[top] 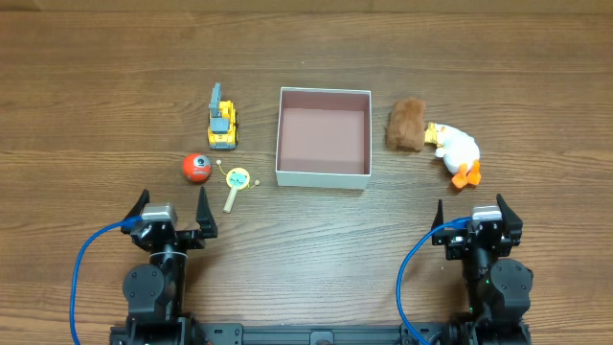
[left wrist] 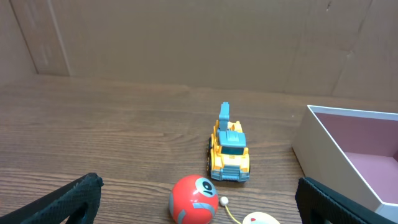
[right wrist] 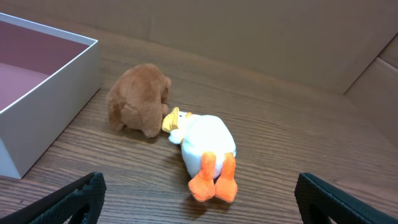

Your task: Pack container

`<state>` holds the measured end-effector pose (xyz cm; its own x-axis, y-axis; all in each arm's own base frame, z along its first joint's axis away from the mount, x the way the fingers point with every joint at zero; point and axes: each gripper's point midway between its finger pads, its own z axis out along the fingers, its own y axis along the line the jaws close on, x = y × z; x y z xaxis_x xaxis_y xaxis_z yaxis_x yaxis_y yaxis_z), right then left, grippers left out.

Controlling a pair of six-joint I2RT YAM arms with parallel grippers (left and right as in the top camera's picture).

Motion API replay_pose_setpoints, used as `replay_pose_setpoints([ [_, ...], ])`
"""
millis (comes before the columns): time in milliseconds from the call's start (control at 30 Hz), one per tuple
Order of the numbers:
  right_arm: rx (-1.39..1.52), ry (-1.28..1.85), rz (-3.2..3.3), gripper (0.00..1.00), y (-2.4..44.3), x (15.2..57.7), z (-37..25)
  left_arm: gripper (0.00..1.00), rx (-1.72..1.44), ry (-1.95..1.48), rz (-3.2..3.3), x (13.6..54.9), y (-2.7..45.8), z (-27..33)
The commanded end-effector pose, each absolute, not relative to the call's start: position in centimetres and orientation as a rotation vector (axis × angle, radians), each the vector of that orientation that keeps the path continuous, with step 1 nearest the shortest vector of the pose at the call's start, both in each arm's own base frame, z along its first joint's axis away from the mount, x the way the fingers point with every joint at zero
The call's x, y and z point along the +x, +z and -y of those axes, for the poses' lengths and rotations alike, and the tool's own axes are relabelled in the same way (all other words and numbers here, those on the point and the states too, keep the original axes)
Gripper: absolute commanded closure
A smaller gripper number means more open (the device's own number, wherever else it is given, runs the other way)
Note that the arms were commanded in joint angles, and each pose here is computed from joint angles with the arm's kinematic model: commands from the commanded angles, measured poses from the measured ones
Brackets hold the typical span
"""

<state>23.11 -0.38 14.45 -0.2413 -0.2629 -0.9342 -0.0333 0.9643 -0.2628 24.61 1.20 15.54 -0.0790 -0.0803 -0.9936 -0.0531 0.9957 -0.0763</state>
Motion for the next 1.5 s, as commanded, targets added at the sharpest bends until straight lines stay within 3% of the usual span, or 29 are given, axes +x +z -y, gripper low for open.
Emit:
replay_pose_setpoints([
  [0,-0.083,0.293,-2.131,0.00,8.75,19.02,-4.53,0.00,0.217,-0.014,-1.832,22.85,13.44,1.94],
  [1467,-0.083,0.293,-2.131,0.00,8.75,19.02,-4.53,0.00,0.217,-0.014,-1.832,22.85,13.44,1.94],
])
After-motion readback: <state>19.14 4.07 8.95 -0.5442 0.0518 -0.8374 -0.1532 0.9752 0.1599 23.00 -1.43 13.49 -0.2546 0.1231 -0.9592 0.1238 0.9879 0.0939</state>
